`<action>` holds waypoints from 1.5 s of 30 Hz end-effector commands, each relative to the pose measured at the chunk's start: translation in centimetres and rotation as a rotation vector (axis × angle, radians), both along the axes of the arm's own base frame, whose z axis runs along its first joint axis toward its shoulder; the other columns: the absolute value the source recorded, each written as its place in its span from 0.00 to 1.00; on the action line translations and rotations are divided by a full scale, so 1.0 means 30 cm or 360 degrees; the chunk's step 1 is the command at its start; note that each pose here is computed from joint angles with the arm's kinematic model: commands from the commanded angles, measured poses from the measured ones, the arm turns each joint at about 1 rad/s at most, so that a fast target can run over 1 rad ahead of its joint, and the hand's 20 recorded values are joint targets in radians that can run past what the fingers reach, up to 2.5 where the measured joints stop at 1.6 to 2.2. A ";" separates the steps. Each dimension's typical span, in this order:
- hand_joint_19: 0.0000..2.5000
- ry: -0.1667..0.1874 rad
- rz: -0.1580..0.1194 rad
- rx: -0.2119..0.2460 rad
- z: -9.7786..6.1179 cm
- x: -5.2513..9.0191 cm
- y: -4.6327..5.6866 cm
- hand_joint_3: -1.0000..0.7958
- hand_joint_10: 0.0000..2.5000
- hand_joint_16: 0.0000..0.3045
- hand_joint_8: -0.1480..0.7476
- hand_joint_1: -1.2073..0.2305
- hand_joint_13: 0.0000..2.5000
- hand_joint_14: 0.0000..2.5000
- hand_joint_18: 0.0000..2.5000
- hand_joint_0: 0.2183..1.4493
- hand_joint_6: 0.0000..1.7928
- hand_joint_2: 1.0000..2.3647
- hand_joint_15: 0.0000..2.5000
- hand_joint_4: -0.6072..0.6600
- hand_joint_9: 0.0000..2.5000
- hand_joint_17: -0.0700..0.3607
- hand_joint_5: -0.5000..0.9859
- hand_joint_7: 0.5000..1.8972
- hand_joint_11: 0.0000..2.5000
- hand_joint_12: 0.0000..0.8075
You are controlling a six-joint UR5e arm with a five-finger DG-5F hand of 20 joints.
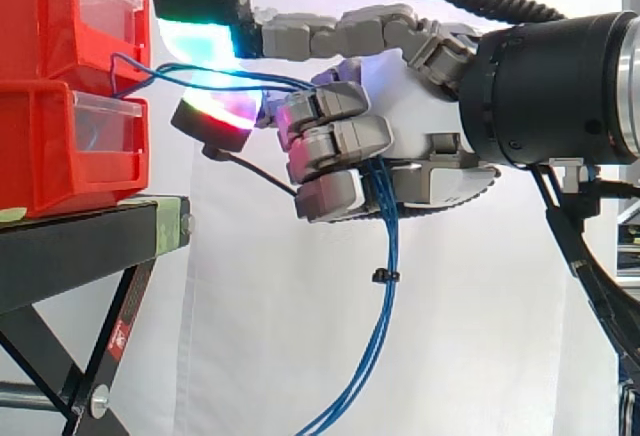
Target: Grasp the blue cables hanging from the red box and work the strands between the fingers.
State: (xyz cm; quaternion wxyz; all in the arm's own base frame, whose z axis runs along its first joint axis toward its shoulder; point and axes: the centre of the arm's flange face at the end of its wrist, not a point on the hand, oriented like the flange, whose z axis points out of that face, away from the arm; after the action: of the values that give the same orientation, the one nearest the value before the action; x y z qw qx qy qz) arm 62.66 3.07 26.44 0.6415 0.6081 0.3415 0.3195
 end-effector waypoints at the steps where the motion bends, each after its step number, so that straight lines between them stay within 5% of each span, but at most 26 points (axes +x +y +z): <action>1: 0.66 -0.0001 -0.0003 0.0000 0.001 0.000 -0.004 0.68 1.00 0.21 0.56 0.38 0.41 1.00 0.56 0.87 0.83 0.00 0.52 0.55 0.36 0.49 0.38 0.65 0.80 0.53; 3: 0.66 -0.0001 -0.0003 0.0000 0.000 0.002 -0.003 0.46 1.00 0.21 0.56 0.32 0.41 1.00 0.56 0.55 0.76 0.38 0.52 0.85 0.36 0.49 0.39 0.68 0.80 0.53; 4: 0.66 0.0001 -0.0003 -0.0002 -0.002 0.001 -0.003 0.35 1.00 0.21 0.56 0.36 0.41 1.00 0.56 0.45 0.77 0.00 0.52 0.78 0.36 0.49 0.31 0.65 0.80 0.53; 5: 0.66 -0.0005 -0.0003 -0.0001 0.002 0.001 -0.003 0.16 1.00 0.21 0.56 0.39 0.41 1.00 0.56 0.41 0.75 0.01 0.52 0.75 0.36 0.49 0.29 0.69 0.80 0.53; 6: 0.66 -0.0007 -0.0001 0.0000 0.001 0.004 -0.002 0.14 1.00 0.21 0.56 0.37 0.41 1.00 0.56 0.42 0.76 0.01 0.52 0.74 0.36 0.49 0.29 0.69 0.80 0.53; 7: 0.66 -0.0015 -0.0006 0.0001 0.003 0.006 -0.005 0.18 1.00 0.21 0.56 0.35 0.41 1.00 0.56 0.57 0.79 0.01 0.52 0.65 0.36 0.49 0.32 0.68 0.80 0.53; 8: 0.66 -0.0016 -0.0006 0.0000 0.003 0.006 -0.004 0.51 1.00 0.21 0.56 0.31 0.41 1.00 0.56 0.67 0.88 0.01 0.52 0.49 0.36 0.49 0.25 0.72 0.80 0.53; 10: 0.66 -0.0014 -0.0006 -0.0009 0.004 0.007 -0.004 0.70 1.00 0.21 0.56 0.37 0.41 1.00 0.56 0.88 0.84 0.00 0.52 0.53 0.36 0.49 0.35 0.67 0.80 0.53; 12: 0.66 0.0001 -0.0011 -0.0053 0.007 0.012 -0.002 0.67 1.00 0.21 0.56 0.38 0.41 1.00 0.56 0.90 0.79 0.00 0.52 0.55 0.36 0.49 0.41 0.66 0.80 0.53; 13: 0.66 0.0000 -0.0012 -0.0059 0.008 0.013 -0.002 0.64 1.00 0.21 0.56 0.36 0.41 1.00 0.56 0.84 0.64 0.00 0.52 0.59 0.36 0.49 0.49 0.63 0.80 0.53; 14: 0.66 0.0001 -0.0012 -0.0068 0.009 0.015 -0.004 0.56 1.00 0.21 0.56 0.38 0.41 1.00 0.56 0.65 0.23 0.11 0.52 0.65 0.36 0.49 0.59 0.70 0.80 0.53; 16: 0.66 -0.0003 -0.0023 -0.0099 0.014 0.022 -0.008 0.40 1.00 0.21 0.56 0.40 0.41 1.00 0.56 0.57 0.00 0.01 0.52 0.72 0.36 0.49 0.63 0.66 0.80 0.53; 18: 0.66 -0.0005 -0.0027 -0.0109 0.016 0.025 -0.010 0.32 1.00 0.21 0.56 0.42 0.41 1.00 0.56 0.64 0.01 0.01 0.52 0.72 0.36 0.49 0.63 0.61 0.80 0.53; 20: 0.66 -0.0004 -0.0030 -0.0115 0.016 0.026 -0.013 0.44 1.00 0.21 0.56 0.38 0.41 1.00 0.56 0.83 0.08 0.01 0.52 0.58 0.36 0.49 0.55 0.67 0.80 0.53; 22: 0.66 -0.0003 -0.0032 -0.0118 0.017 0.026 -0.016 0.41 1.00 0.21 0.56 0.37 0.41 1.00 0.56 0.86 0.49 0.01 0.52 0.53 0.36 0.49 0.39 0.54 0.80 0.53; 24: 0.66 -0.0004 -0.0033 -0.0119 0.017 0.027 -0.016 0.32 1.00 0.21 0.56 0.33 0.41 1.00 0.56 0.81 0.71 0.01 0.52 0.56 0.36 0.49 0.27 0.45 0.80 0.53; 26: 0.66 -0.0004 -0.0033 -0.0119 0.017 0.027 -0.016 0.09 1.00 0.21 0.56 0.28 0.41 1.00 0.56 0.67 0.78 0.01 0.52 0.63 0.36 0.49 0.20 0.46 0.80 0.53; 28: 0.66 -0.0003 -0.0035 -0.0121 0.017 0.027 -0.019 0.00 1.00 0.21 0.56 0.28 0.41 1.00 0.56 0.67 0.83 0.00 0.52 0.64 0.36 0.49 0.20 0.46 0.80 0.53; 30: 0.66 -0.0004 -0.0035 -0.0119 0.017 0.027 -0.019 0.00 1.00 0.21 0.56 0.28 0.41 1.00 0.56 0.71 0.85 0.00 0.52 0.61 0.36 0.49 0.23 0.49 0.80 0.53; 32: 0.66 -0.0003 -0.0035 -0.0121 0.017 0.027 -0.019 0.15 1.00 0.21 0.56 0.30 0.41 1.00 0.56 0.80 0.84 0.01 0.52 0.55 0.36 0.49 0.22 0.59 0.80 0.53; 34: 0.66 -0.0003 -0.0035 -0.0121 0.017 0.027 -0.019 0.22 1.00 0.21 0.56 0.30 0.41 1.00 0.56 0.86 0.85 0.01 0.52 0.55 0.36 0.49 0.23 0.58 0.80 0.53; 36: 0.66 -0.0004 -0.0035 -0.0119 0.017 0.027 -0.019 0.28 1.00 0.21 0.56 0.29 0.41 1.00 0.56 0.80 0.83 0.01 0.52 0.60 0.36 0.49 0.24 0.58 0.80 0.53; 37: 0.66 -0.0003 -0.0035 -0.0121 0.017 0.027 -0.019 0.31 1.00 0.21 0.56 0.30 0.41 1.00 0.56 0.70 0.72 0.01 0.52 0.63 0.36 0.49 0.24 0.55 0.80 0.53; 38: 0.66 -0.0002 -0.0035 -0.0120 0.015 0.025 -0.020 0.18 1.00 0.21 0.56 0.37 0.41 1.00 0.56 0.53 0.57 0.01 0.52 0.65 0.36 0.49 0.27 0.54 0.80 0.53; 41: 0.66 -0.0004 -0.0038 -0.0119 0.017 0.026 -0.020 0.00 1.00 0.21 0.56 0.38 0.41 1.00 0.56 0.44 0.54 0.00 0.52 0.66 0.36 0.49 0.27 0.53 0.80 0.53; 45: 0.66 -0.0002 -0.0038 -0.0121 0.017 0.026 -0.020 0.00 1.00 0.21 0.56 0.39 0.41 1.00 0.56 0.40 0.50 0.00 0.52 0.67 0.36 0.49 0.28 0.52 0.80 0.53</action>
State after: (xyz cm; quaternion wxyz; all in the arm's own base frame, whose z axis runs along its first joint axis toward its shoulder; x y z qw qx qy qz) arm 63.45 2.48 26.95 0.6679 0.5871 0.3456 0.2996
